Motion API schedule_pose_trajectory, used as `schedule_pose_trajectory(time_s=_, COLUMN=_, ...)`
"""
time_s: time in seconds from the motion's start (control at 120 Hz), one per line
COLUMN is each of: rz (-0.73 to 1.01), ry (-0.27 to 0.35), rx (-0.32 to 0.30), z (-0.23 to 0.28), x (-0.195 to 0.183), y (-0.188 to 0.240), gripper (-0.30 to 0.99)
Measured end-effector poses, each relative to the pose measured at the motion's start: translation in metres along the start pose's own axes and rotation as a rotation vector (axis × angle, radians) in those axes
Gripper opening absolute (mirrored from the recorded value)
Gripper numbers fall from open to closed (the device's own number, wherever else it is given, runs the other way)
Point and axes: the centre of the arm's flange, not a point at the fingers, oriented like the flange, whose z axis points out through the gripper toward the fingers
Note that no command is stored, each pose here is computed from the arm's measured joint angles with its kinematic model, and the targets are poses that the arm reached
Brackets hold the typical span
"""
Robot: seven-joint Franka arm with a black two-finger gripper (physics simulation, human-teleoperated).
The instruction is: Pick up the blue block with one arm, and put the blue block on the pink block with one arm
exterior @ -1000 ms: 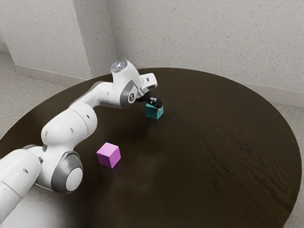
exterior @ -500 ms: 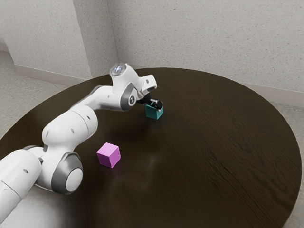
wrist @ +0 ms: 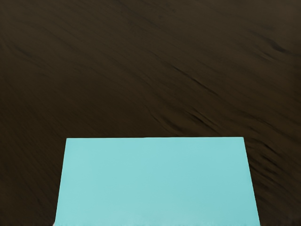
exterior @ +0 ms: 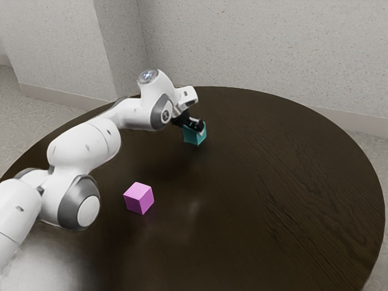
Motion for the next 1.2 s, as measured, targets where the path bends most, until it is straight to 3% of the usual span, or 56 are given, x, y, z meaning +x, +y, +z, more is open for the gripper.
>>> schedule_pose_trajectory(time_s=0.108, rz=-0.001, ry=-0.010, rx=-0.002, z=-0.056, x=0.015, y=0.007, gripper=0.35)
schedule_pose_trajectory(time_s=0.267, rz=-0.003, ry=-0.046, rx=-0.005, z=-0.113, x=0.008, y=0.016, gripper=0.36)
schedule_pose_trajectory(time_s=0.425, rz=0.006, ry=-0.063, rx=0.010, z=-0.197, x=-0.026, y=0.024, gripper=0.37)
schedule_pose_trajectory(time_s=0.617, rz=0.014, ry=-0.048, rx=0.023, z=-0.244, x=-0.050, y=0.027, gripper=0.36)
schedule_pose_trajectory(time_s=0.725, rz=0.031, ry=-0.039, rx=0.022, z=-0.289, x=-0.083, y=0.040, gripper=0.36)
schedule_pose_trajectory(time_s=0.992, rz=0.057, ry=-0.113, rx=0.035, z=-0.276, x=-0.196, y=0.058, gripper=0.36)
schedule_pose_trajectory(time_s=1.2, rz=0.076, ry=-0.136, rx=0.075, z=-0.265, x=-0.243, y=0.063, gripper=0.36)
